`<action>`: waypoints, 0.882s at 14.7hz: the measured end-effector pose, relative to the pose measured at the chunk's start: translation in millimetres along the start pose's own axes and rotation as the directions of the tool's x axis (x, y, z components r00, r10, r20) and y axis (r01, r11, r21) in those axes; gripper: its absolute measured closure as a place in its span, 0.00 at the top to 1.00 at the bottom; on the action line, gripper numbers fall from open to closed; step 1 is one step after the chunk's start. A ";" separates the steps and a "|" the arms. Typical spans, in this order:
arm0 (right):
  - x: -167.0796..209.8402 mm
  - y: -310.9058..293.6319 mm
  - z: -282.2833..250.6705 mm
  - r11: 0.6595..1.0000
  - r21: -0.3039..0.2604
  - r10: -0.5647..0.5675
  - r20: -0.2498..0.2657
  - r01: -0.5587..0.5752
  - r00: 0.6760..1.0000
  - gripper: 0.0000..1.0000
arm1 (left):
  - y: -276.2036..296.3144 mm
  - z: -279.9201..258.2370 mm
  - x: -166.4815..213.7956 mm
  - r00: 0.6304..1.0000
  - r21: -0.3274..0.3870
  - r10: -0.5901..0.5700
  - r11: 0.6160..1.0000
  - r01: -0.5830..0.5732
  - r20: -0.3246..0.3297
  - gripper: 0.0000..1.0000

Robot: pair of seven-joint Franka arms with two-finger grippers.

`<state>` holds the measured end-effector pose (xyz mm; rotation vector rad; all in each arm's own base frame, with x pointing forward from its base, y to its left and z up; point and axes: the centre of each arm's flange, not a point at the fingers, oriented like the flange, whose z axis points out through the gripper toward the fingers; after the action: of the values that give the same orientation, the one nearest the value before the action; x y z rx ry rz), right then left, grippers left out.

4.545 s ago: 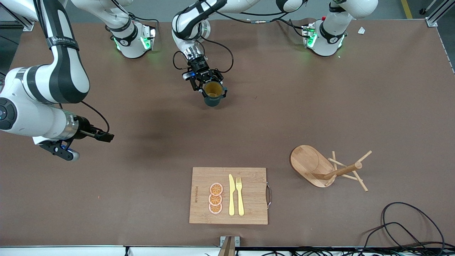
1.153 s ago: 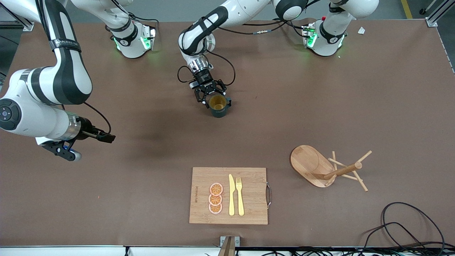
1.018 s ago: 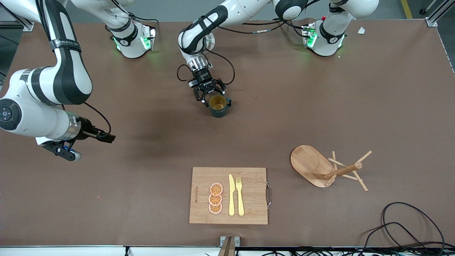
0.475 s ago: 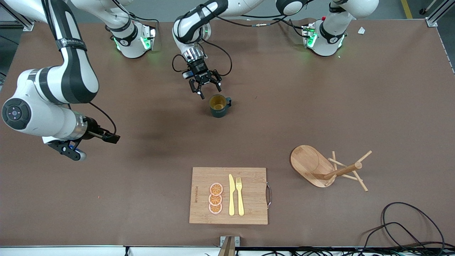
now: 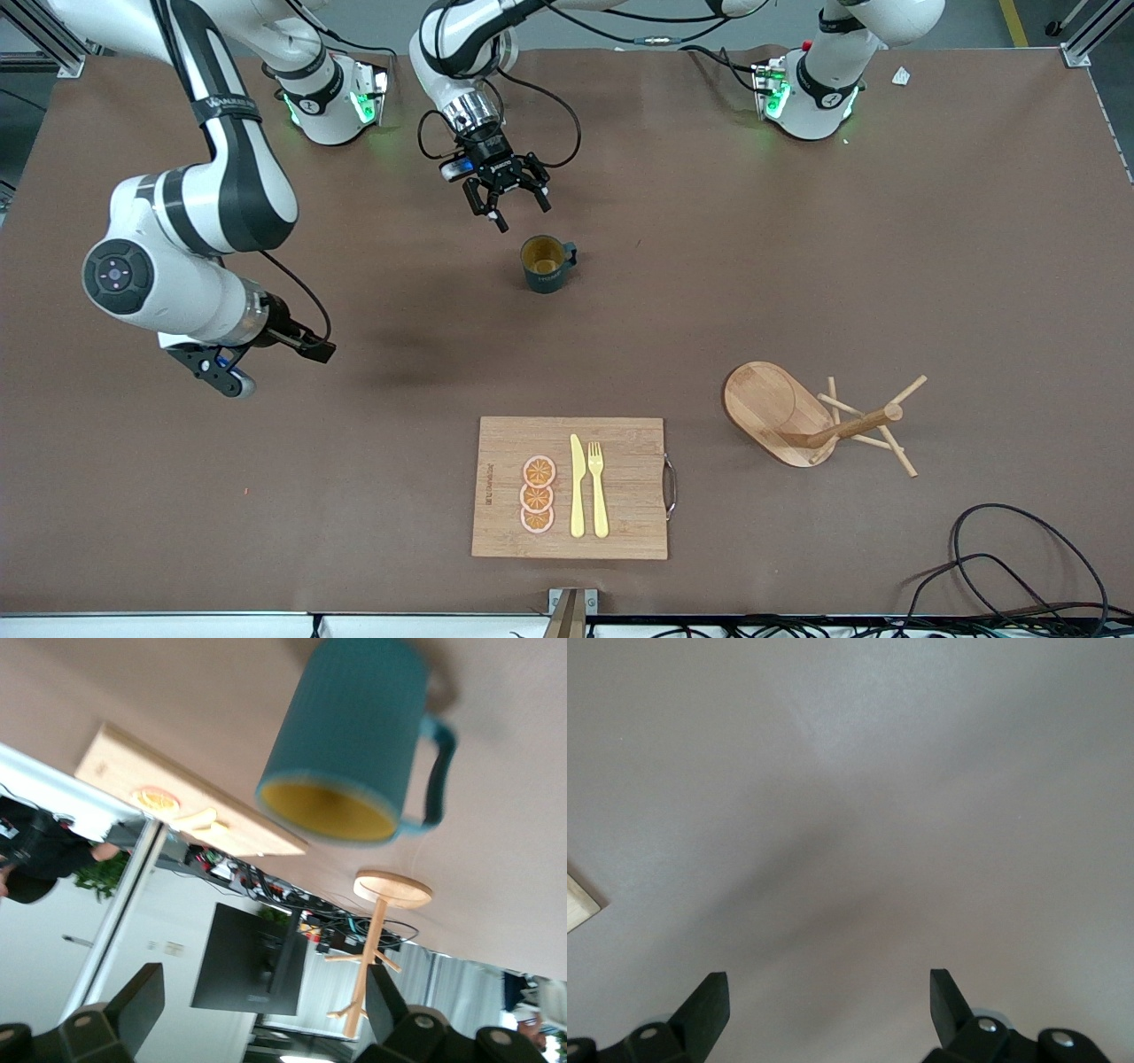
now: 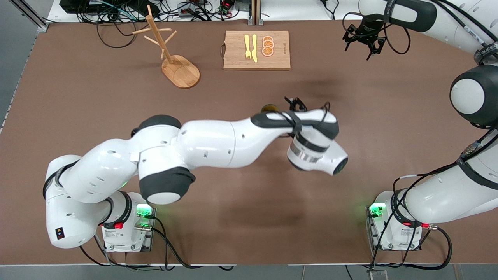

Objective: Transfer cup from left to right arm and place
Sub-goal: 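Open the left gripper and raise it off the mug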

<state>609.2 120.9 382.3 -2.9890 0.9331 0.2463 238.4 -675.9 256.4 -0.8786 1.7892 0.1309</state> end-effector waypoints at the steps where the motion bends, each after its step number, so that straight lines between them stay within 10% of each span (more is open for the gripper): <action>1: -2.3 -2.4 1.1 1.000 0.001 0.015 -0.002 -0.015 1.000 1.00 | -13.9 11.4 -22.2 1.000 -0.033 -0.025 0.999 0.025 -0.008 1.00; 13: -38.6 -31.5 37.2 0.979 0.063 0.190 0.026 -0.192 0.981 1.00 | -109.6 149.2 -254.4 0.945 -0.229 -0.282 0.943 0.242 -0.163 1.00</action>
<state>590.1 170.4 349.9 -2.8336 1.2029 0.2398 457.2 -556.1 448.1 -1.3109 1.8398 0.0586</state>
